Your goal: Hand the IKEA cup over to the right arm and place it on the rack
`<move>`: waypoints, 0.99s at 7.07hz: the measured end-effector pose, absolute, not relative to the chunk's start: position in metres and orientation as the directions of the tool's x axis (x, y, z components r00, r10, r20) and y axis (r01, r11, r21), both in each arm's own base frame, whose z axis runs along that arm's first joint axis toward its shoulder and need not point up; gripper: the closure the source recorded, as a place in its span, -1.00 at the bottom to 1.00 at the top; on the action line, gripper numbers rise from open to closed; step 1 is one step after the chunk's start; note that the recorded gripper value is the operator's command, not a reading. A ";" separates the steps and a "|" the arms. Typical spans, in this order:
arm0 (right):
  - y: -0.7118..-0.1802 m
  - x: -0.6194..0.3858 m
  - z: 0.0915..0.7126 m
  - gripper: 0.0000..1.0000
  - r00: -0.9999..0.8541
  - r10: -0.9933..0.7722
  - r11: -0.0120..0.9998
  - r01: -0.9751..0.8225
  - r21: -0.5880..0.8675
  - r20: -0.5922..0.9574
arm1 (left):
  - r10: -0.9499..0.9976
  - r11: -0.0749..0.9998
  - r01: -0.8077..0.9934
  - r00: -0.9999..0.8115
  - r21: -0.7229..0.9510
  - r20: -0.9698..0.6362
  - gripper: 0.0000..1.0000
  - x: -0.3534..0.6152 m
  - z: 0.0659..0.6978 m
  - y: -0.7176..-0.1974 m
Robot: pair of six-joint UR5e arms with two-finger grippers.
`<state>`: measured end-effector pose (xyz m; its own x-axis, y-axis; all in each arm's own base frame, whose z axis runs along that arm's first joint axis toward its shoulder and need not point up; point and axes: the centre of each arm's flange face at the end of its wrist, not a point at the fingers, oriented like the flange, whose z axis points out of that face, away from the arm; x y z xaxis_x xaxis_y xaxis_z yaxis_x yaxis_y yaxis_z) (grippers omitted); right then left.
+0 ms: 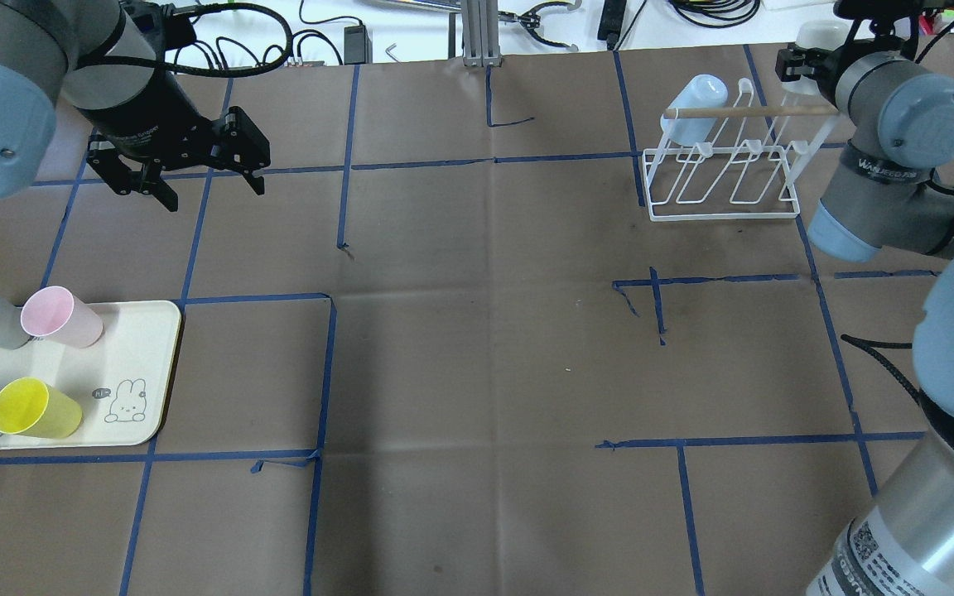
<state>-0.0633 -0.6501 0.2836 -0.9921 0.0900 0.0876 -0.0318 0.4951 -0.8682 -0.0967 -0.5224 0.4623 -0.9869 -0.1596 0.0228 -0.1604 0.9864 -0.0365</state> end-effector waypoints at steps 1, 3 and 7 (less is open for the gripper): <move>-0.650 -0.063 0.282 0.65 -0.992 0.090 0.498 -0.031 -0.867 0.087 | -0.157 0.987 -0.158 -0.987 -0.038 0.022 -1.00 -0.097 0.463 -0.522; -0.650 -0.060 0.280 -0.99 -0.992 0.088 0.501 -0.034 -0.865 0.090 | -0.153 0.987 -0.154 -0.988 -0.045 0.022 -1.00 -0.097 0.464 -0.523; -0.650 -0.057 0.282 -1.00 -0.992 0.082 0.501 -0.040 -0.865 0.094 | -0.109 0.993 -0.109 -0.994 -0.048 0.021 -1.00 -0.098 0.462 -0.524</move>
<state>-0.0570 -0.6498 0.2821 -0.9922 0.0822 0.0941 -0.0405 0.5006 -0.8647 -0.0977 -0.5240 0.4619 -0.9939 -0.1086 0.0210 -0.1095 0.9928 -0.0477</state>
